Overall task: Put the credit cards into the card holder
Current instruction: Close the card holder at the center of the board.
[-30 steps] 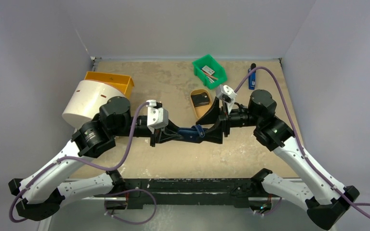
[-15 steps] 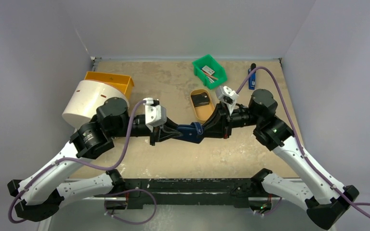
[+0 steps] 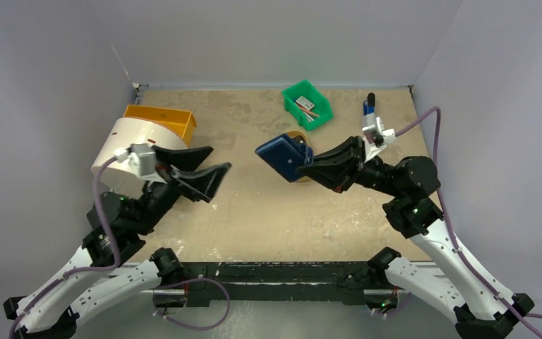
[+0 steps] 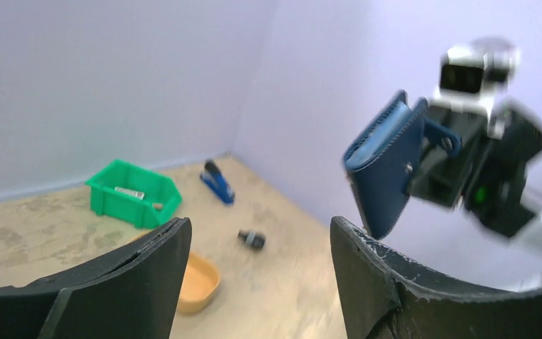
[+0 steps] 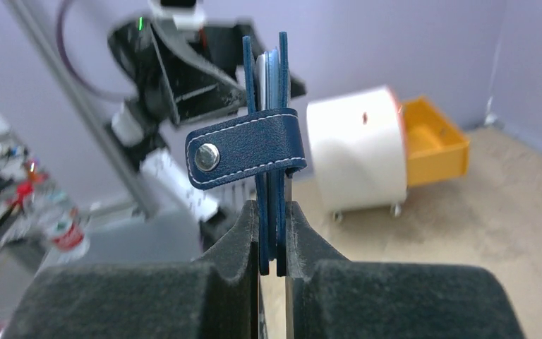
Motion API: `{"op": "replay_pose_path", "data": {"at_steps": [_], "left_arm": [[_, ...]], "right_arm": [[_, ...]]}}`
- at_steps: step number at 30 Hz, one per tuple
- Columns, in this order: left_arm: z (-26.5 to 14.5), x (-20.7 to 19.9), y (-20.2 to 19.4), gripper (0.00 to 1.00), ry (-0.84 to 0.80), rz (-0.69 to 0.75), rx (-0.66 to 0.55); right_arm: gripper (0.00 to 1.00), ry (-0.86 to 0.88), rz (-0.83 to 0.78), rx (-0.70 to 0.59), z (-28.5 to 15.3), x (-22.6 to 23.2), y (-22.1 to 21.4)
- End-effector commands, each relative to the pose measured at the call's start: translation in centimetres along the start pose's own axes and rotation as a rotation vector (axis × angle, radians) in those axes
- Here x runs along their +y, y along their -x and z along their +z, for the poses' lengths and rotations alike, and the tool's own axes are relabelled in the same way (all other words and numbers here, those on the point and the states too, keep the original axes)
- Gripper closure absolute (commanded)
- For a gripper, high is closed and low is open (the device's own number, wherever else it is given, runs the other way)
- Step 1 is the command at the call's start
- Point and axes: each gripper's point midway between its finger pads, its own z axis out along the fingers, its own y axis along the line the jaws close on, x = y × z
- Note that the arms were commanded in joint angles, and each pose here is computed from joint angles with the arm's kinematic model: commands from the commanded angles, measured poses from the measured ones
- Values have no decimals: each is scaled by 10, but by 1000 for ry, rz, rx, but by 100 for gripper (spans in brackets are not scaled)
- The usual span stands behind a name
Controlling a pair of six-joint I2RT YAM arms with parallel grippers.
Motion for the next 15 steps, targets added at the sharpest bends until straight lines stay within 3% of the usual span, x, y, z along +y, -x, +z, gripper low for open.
{"op": "replay_pose_path", "data": {"at_steps": [1, 3, 6, 10, 15], "left_arm": [[-13, 31, 69, 28, 189, -434, -409], [-4, 26, 71, 25, 156, -551, -433], [29, 15, 61, 21, 127, -659, -366], [69, -22, 64, 20, -23, -668, -262], [88, -46, 63, 20, -175, -678, -279]], "right_arm": [[100, -47, -12, -348, 6, -2, 81], [100, -18, 38, -418, 10, -1, 94], [100, 48, 108, -488, 16, 1, 107], [100, 93, 199, -537, 21, -5, 110], [100, 132, 302, -577, 21, -11, 103]]}}
